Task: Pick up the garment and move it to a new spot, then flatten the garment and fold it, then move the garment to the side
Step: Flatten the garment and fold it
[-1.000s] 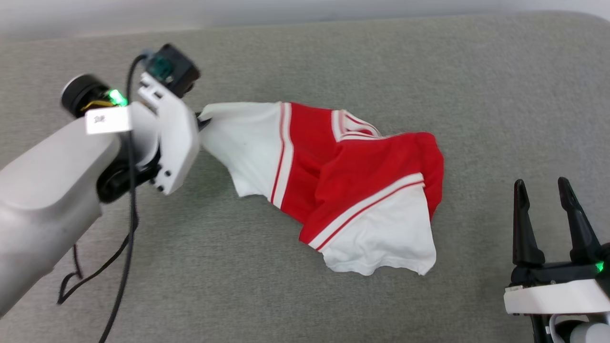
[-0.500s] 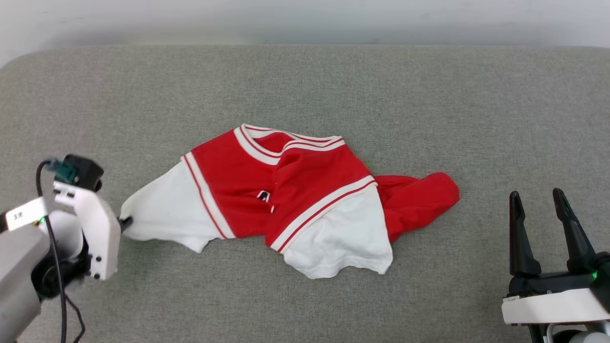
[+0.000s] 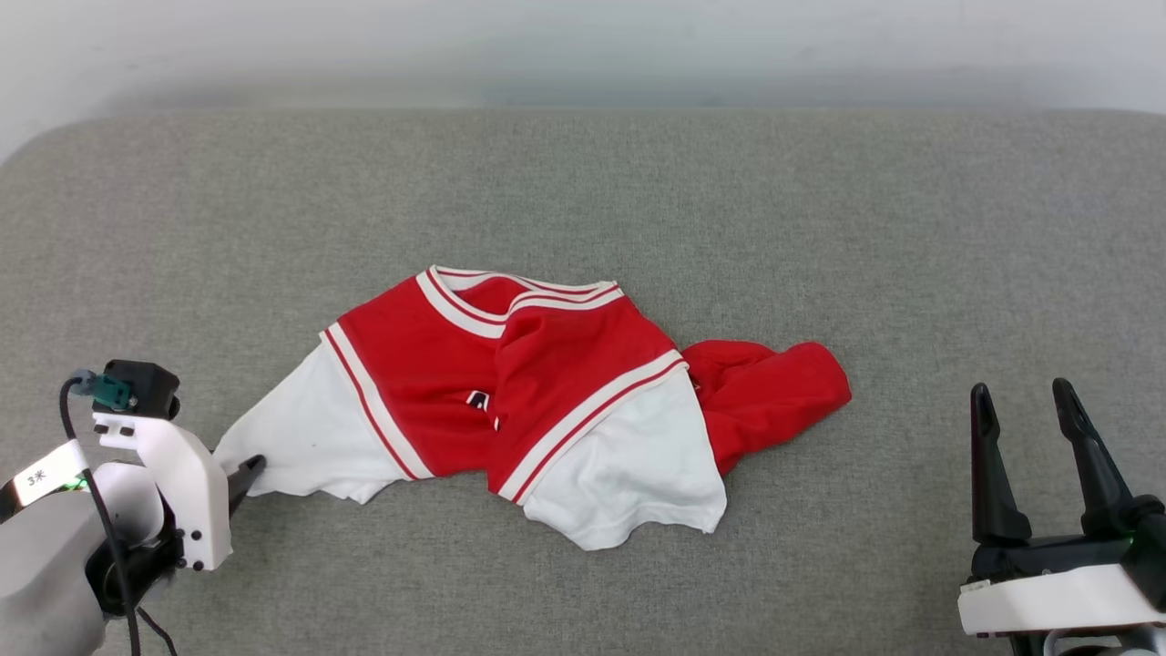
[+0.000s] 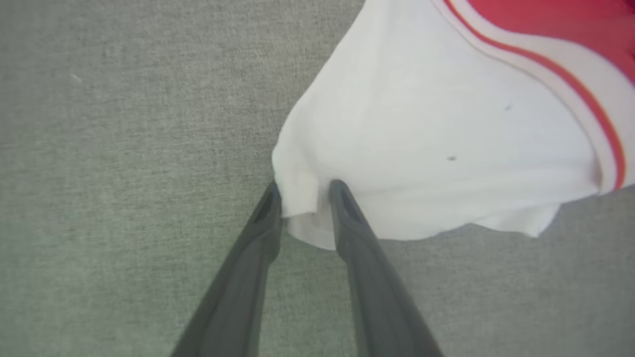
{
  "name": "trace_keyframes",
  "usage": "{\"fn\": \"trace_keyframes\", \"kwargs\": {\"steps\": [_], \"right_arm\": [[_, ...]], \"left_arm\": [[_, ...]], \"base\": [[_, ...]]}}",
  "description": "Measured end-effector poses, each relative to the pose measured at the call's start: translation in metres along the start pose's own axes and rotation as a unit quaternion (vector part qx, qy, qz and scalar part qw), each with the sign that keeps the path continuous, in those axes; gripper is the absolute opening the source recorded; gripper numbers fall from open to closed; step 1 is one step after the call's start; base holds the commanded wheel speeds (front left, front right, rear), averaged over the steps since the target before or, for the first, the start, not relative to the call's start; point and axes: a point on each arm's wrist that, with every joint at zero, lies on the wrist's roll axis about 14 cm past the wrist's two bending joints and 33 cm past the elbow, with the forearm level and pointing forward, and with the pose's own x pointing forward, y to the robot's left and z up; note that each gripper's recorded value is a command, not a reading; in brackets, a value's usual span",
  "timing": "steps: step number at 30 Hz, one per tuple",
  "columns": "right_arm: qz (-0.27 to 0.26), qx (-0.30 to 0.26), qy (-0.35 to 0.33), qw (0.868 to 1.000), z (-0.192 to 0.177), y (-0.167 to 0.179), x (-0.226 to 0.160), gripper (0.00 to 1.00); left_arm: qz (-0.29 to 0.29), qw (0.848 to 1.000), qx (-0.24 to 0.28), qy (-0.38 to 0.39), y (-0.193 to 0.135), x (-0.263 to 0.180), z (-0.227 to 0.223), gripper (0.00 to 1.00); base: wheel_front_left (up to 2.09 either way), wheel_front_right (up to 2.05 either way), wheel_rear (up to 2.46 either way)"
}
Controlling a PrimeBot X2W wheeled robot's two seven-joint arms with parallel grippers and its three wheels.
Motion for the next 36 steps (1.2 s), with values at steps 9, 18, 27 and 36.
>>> {"fn": "trace_keyframes", "kwargs": {"steps": [9,18,27,36], "right_arm": [[0.004,0.003,-0.017,1.000,0.014,0.003,-0.012,1.00],[0.023,0.004,-0.040,0.999,0.030,0.015,-0.012,1.00],[0.085,-0.012,-0.111,0.990,0.071,0.051,0.024,1.00],[0.260,-0.084,-0.068,0.960,0.072,0.119,0.082,1.00]], "left_arm": [[0.042,0.973,0.033,-0.225,-0.004,-0.036,0.063,1.00],[0.093,0.933,0.005,-0.347,-0.014,-0.086,0.080,1.00],[0.145,0.898,-0.002,-0.416,-0.013,-0.123,0.070,1.00],[0.178,0.878,-0.008,-0.444,-0.011,-0.140,0.056,1.00]], "base": [[0.00,0.00,0.00],[0.00,0.00,0.00],[0.00,0.00,0.00],[0.00,0.00,0.00]]}}
